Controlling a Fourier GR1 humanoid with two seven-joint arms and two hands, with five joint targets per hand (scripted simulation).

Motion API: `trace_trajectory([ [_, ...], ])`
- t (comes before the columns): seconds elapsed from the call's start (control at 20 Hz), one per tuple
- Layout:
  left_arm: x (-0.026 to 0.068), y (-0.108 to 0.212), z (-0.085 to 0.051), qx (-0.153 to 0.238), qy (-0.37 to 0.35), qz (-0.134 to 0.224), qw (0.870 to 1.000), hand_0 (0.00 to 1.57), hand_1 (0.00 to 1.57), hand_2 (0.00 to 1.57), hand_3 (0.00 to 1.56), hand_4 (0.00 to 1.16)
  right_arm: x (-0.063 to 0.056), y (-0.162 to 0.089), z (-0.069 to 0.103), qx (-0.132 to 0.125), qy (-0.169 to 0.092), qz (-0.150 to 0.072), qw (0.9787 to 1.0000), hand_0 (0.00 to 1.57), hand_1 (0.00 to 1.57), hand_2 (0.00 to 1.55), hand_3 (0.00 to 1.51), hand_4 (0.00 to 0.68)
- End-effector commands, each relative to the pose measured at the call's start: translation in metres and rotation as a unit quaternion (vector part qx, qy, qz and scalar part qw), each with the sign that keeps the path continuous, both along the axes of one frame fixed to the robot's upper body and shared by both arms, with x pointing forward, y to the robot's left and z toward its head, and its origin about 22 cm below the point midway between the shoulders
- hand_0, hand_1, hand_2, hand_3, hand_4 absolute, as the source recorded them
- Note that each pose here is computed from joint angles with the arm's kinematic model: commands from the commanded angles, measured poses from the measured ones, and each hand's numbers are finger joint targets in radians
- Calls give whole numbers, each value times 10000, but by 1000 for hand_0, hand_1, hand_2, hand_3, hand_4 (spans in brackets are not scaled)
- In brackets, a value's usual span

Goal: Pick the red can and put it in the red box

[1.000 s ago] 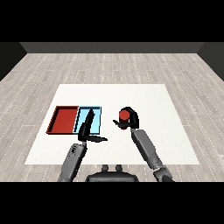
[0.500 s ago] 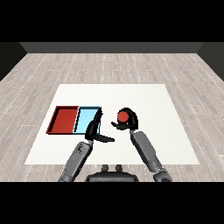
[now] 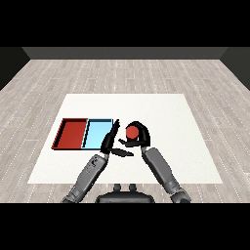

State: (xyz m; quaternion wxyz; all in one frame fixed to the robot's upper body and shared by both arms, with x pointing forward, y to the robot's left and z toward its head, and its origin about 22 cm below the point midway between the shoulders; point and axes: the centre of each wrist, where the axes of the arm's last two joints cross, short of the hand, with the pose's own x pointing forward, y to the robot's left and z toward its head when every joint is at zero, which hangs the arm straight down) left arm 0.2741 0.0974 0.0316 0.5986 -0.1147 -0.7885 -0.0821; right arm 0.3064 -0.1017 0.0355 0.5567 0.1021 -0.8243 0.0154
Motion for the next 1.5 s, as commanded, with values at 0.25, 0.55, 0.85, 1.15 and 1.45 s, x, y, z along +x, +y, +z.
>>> trace_trajectory([
  [0.25, 237, 132, -54, 265, 144, 26, 9995, 0, 0, 0, 0, 0, -2, 261, 266, 114, -90, 324, 9994, 1431, 1431, 1435, 1401, 615],
  [0.55, 37, -122, -133, 173, 187, -10, 9997, 0, 0, 0, 0, 0, -186, 355, 140, 35, -152, 343, 9993, 1451, 1451, 1426, 1383, 614],
  [0.85, 175, -187, -27, 258, 125, -61, 9996, 0, 0, 0, 0, 0, -281, 532, 137, 155, -186, 564, 9981, 1459, 1459, 1445, 1395, 588],
  [1.15, 134, -298, -14, 534, 145, 382, 9977, 0, 0, 0, 0, 429, -126, 383, 179, 304, -227, 475, 9981, 1486, 1486, 1461, 1406, 504],
  [1.45, -7, -347, -143, 315, 473, 251, 9981, 1571, 1571, 1520, 1421, 904, -212, 402, 22, 292, -215, 564, 9978, 1493, 1493, 1446, 1398, 522],
])
